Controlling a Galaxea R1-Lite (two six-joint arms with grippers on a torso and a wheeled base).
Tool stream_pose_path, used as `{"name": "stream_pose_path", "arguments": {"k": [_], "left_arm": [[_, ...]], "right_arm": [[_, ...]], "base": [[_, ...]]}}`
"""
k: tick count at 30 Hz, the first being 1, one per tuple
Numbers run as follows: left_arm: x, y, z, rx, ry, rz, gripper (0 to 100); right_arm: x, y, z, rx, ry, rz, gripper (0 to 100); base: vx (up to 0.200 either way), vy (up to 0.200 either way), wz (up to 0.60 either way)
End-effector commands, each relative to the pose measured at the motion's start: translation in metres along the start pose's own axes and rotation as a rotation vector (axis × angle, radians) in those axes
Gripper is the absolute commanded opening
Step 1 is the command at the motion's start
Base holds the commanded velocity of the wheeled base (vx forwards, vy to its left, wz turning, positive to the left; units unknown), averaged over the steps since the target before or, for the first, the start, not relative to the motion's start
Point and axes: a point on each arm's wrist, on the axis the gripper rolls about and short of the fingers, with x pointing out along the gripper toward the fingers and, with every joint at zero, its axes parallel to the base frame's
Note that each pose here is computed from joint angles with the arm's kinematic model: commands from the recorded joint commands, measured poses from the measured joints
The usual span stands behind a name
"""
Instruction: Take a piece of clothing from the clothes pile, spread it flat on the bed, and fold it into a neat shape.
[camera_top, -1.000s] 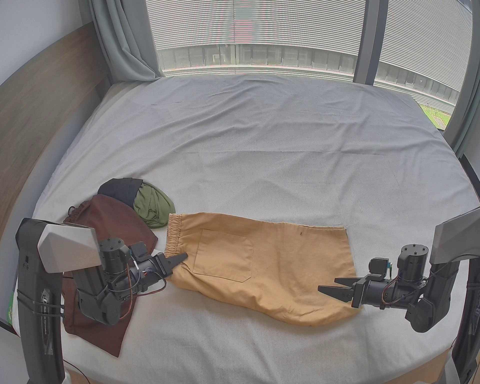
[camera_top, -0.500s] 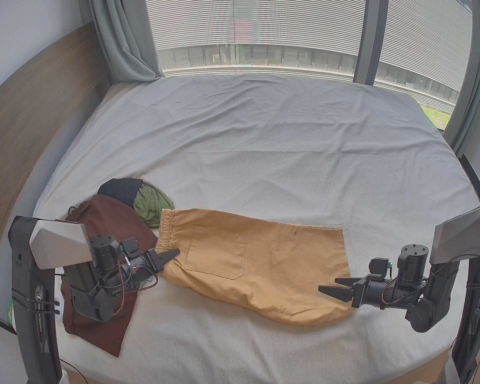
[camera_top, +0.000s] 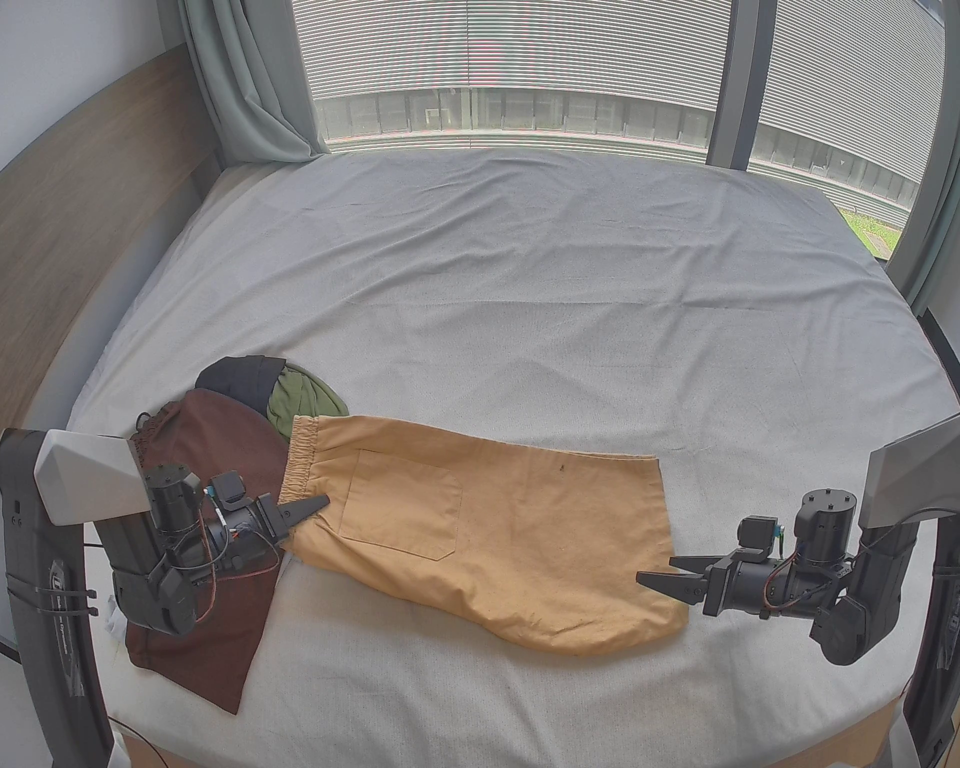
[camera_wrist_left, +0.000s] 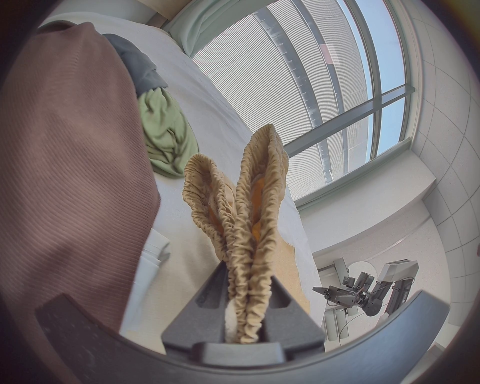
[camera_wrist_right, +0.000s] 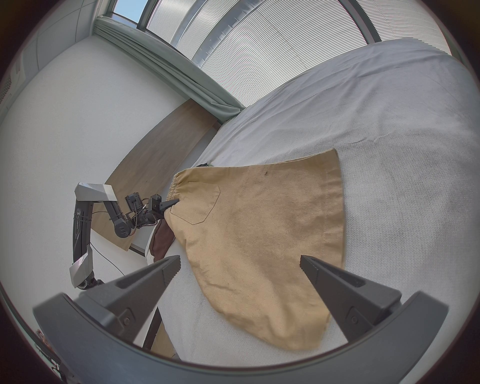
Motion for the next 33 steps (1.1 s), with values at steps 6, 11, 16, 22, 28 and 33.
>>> {"name": "stream_pose_path", "arguments": {"k": [6,11,16,22,28,33], "left_arm": [[-0.008,0.003,0.007,0.003,-0.026,0.012,0],[-0.005,0.001,0.006,0.016,-0.021,0.007,0],[0.002,-0.013,0.003,0.076,-0.005,-0.023,0],[0.009,-0.037,-0.003,0.102,0.023,-0.072,0],[0.015,-0.047,-0.008,0.113,0.028,-0.079,0],[0.016,-0.048,-0.009,0.114,0.027,-0.079,0]], "right_arm": [[0.0,0.0,0.0,-0.001,0.0,0.001,100],[0.0,0.001,0.0,-0.004,0.001,0.003,100],[0.0,0.0,0.001,-0.005,-0.003,0.001,100],[0.0,0.001,0.002,-0.01,-0.009,0.003,100],[-0.001,0.001,0.003,-0.011,-0.011,0.003,100],[-0.001,0.001,0.003,-0.011,-0.011,0.003,100]], "base": [[0.0,0.0,0.0],[0.0,0.0,0.0],[0.0,0.0,0.0],[0.0,0.0,0.0],[0.0,0.0,0.0],[0.0,0.0,0.0]]}}
